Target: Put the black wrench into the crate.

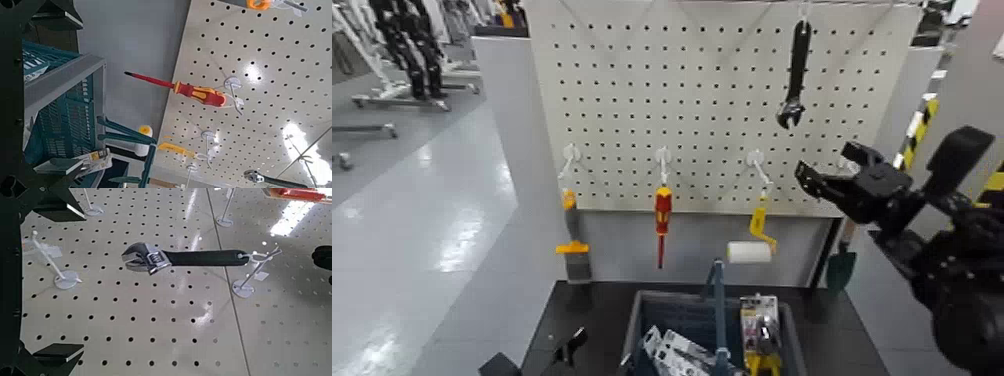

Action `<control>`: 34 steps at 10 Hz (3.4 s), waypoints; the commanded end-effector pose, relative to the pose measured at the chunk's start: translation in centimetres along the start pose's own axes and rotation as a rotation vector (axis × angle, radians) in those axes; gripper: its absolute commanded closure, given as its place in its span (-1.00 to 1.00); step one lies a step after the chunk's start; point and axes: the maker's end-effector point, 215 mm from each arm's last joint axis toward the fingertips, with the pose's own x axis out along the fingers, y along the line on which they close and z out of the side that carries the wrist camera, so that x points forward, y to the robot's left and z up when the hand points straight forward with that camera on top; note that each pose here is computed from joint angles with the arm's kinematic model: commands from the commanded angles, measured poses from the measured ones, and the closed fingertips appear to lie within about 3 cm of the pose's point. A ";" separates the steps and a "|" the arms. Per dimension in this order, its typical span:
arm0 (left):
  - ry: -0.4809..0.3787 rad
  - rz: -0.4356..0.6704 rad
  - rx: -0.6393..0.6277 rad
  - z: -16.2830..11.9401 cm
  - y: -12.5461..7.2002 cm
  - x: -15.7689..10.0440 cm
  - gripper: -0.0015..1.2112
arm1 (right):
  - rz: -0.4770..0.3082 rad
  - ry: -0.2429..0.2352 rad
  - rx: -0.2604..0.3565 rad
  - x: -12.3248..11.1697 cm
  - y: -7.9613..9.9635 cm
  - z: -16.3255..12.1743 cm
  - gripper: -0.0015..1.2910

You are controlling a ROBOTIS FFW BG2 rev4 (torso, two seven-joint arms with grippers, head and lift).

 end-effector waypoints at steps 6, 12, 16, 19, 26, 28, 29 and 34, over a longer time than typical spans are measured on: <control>-0.003 -0.013 0.004 0.3 -0.2 0.6 -0.85 | 0.164 -0.074 -0.025 6.7 1.6 5.1 -0.77; -0.001 -0.016 0.004 0.3 -0.3 0.7 -0.85 | 0.237 -0.087 -0.055 8.3 4.2 7.1 0.90; 0.003 -0.018 0.001 0.1 -0.4 0.7 -0.85 | 0.220 -0.088 -0.084 8.1 3.7 7.7 0.90; 0.003 -0.018 0.003 0.2 -0.4 0.6 -0.85 | 0.212 -0.096 -0.096 8.0 3.5 8.3 0.90; 0.009 -0.019 0.001 0.1 -0.3 0.7 -0.85 | 0.211 -0.213 -0.195 5.9 6.5 15.1 0.90; 0.012 -0.023 0.001 0.0 -0.4 0.6 -0.85 | 0.185 -0.192 -0.140 4.6 7.7 12.9 0.90; 0.013 -0.021 0.000 0.0 -0.4 0.6 -0.85 | 0.158 -0.154 -0.070 4.0 8.0 9.7 0.90; 0.022 -0.028 -0.010 -0.5 -0.7 0.4 -0.85 | 0.036 0.148 0.159 -1.2 7.6 -5.2 0.89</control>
